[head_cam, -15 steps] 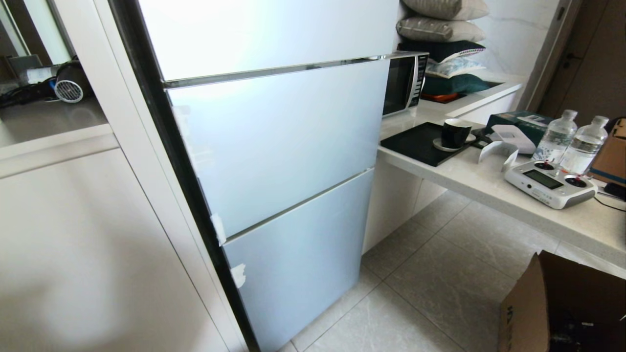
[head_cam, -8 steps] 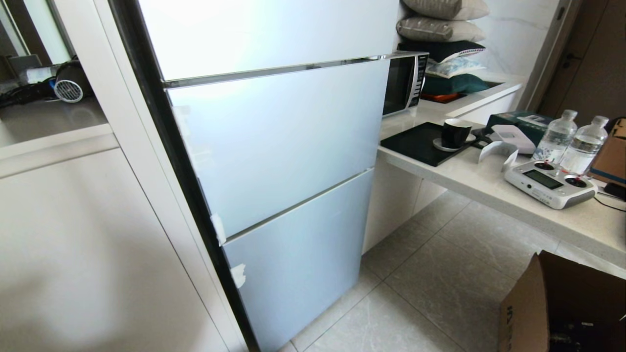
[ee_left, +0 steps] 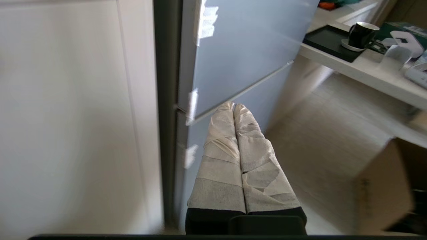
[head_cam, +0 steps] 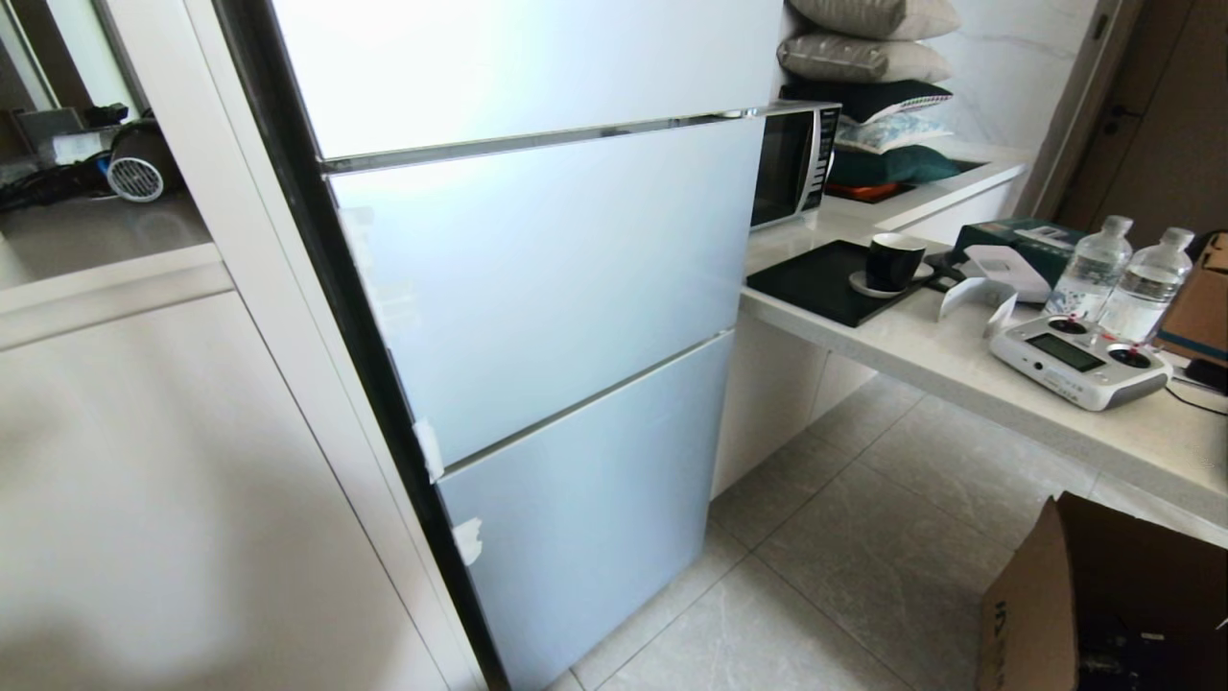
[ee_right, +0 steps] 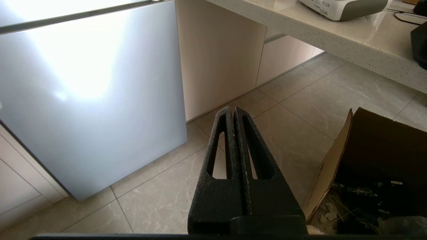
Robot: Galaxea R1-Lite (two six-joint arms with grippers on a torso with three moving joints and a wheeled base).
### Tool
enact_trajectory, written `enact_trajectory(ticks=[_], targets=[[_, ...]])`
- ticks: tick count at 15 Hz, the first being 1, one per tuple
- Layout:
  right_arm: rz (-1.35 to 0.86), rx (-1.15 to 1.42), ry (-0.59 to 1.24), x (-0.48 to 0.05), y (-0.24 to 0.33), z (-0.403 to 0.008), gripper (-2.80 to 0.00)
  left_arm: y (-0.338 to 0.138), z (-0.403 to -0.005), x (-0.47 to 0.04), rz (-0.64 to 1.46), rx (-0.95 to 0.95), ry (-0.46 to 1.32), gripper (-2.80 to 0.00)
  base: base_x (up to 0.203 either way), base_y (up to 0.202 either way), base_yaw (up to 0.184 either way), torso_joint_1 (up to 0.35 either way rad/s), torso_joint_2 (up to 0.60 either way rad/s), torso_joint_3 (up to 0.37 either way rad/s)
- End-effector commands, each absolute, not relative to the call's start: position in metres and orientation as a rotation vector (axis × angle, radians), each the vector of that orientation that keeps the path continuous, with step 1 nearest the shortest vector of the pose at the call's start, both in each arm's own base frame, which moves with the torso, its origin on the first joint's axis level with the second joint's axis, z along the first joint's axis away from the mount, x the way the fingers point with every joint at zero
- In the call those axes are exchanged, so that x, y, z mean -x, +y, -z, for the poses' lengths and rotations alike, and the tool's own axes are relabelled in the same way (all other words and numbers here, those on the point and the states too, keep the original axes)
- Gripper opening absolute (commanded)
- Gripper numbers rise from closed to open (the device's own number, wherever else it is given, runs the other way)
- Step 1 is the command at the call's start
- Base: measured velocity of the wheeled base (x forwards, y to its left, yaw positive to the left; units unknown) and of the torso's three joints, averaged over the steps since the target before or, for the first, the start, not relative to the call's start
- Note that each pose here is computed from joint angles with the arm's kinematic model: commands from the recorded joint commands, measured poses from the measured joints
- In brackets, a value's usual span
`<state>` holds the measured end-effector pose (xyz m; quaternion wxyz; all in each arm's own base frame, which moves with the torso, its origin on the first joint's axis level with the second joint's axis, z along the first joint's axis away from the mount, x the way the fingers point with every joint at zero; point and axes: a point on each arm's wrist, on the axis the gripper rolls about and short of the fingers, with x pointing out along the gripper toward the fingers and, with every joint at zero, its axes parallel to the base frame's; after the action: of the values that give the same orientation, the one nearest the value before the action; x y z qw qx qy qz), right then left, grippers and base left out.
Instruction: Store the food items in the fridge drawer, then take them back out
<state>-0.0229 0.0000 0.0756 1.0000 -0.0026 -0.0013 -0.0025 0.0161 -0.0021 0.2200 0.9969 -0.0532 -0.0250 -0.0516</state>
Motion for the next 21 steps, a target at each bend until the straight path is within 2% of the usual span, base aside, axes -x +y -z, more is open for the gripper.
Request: enact_trajectory(ticks=[1, 6, 10, 15, 21], targets=[[0.005, 0.006, -0.003, 0.023, 0.000, -0.076, -2.80, -0.004, -0.230, -0.069, 0.103, 0.155, 0.126, -2.80, 0.000, 0.000, 0.000, 0.000, 0.00, 0.000], [0.005, 0.006, -0.003, 0.023, 0.000, -0.076, -2.80, -0.008, -0.240, -0.173, 0.087, 0.295, 0.296, -2.80, 0.000, 0.000, 0.000, 0.000, 0.00, 0.000], [0.005, 0.005, -0.003, 0.023, 0.000, -0.076, -2.80, -0.008, -0.238, -0.243, 0.016, 0.311, 0.247, -2.80, 0.000, 0.000, 0.000, 0.000, 0.00, 0.000], [0.005, 0.006, -0.003, 0.023, 0.000, -0.076, -2.80, -0.006, -0.249, -0.290, -0.024, 0.313, 0.177, -2.80, 0.000, 0.000, 0.000, 0.000, 0.00, 0.000], [0.005, 0.006, -0.003, 0.023, 0.000, -0.076, -2.80, -0.008, -0.253, -0.315, -0.009, 0.323, 0.134, -2.80, 0.000, 0.000, 0.000, 0.000, 0.00, 0.000]])
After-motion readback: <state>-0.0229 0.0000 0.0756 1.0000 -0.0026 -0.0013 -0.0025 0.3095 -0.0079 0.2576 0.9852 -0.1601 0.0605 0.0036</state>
